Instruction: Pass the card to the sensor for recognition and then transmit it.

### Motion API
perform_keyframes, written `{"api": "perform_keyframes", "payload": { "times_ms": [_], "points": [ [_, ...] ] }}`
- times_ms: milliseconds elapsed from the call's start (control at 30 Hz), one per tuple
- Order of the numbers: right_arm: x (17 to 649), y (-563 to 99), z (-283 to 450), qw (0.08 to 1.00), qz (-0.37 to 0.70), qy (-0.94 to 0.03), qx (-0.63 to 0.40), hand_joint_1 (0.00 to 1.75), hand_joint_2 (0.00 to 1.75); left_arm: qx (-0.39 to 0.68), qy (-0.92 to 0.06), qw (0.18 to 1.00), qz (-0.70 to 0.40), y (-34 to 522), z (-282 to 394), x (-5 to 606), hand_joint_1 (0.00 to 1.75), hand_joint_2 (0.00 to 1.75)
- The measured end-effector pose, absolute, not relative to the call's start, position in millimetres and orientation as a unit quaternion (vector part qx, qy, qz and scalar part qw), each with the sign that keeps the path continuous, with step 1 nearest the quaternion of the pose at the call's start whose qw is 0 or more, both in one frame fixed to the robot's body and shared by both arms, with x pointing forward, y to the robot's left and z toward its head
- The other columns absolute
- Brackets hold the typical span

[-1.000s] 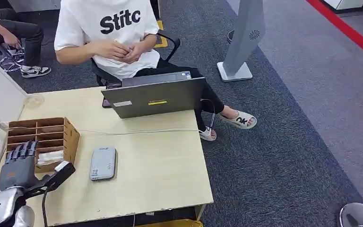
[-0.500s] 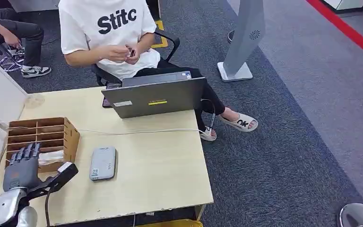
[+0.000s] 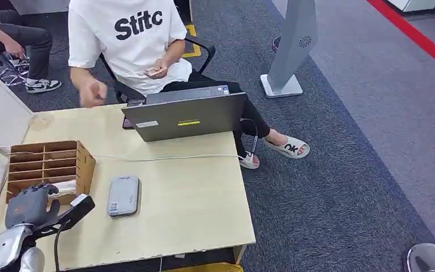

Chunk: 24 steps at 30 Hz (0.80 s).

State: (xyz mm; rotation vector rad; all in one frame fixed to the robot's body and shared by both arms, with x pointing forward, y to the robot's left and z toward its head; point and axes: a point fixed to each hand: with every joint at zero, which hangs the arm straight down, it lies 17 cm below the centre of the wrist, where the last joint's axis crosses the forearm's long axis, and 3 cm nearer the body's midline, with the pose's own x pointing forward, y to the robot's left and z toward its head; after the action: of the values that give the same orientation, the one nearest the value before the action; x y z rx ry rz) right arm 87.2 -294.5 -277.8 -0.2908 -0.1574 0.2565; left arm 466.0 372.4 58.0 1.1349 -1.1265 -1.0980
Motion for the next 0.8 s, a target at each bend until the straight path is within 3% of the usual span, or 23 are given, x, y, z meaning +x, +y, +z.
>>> {"api": "perform_keyframes", "payload": {
  "times_ms": [500, 800],
  "points": [
    [87.4, -294.9, -277.8, 0.978, 0.129, -0.078, -0.145, 0.0, 1.75, 0.489, -0.477, 0.561, -0.468, 370.8, 61.8, 466.3, 1.66, 1.75],
    [87.5, -295.1, -277.7, 0.978, 0.129, -0.079, -0.146, 0.0, 1.75, 0.506, -0.487, 0.539, -0.465, 366.3, 82.7, 473.5, 1.69, 1.75]
  ]
}}
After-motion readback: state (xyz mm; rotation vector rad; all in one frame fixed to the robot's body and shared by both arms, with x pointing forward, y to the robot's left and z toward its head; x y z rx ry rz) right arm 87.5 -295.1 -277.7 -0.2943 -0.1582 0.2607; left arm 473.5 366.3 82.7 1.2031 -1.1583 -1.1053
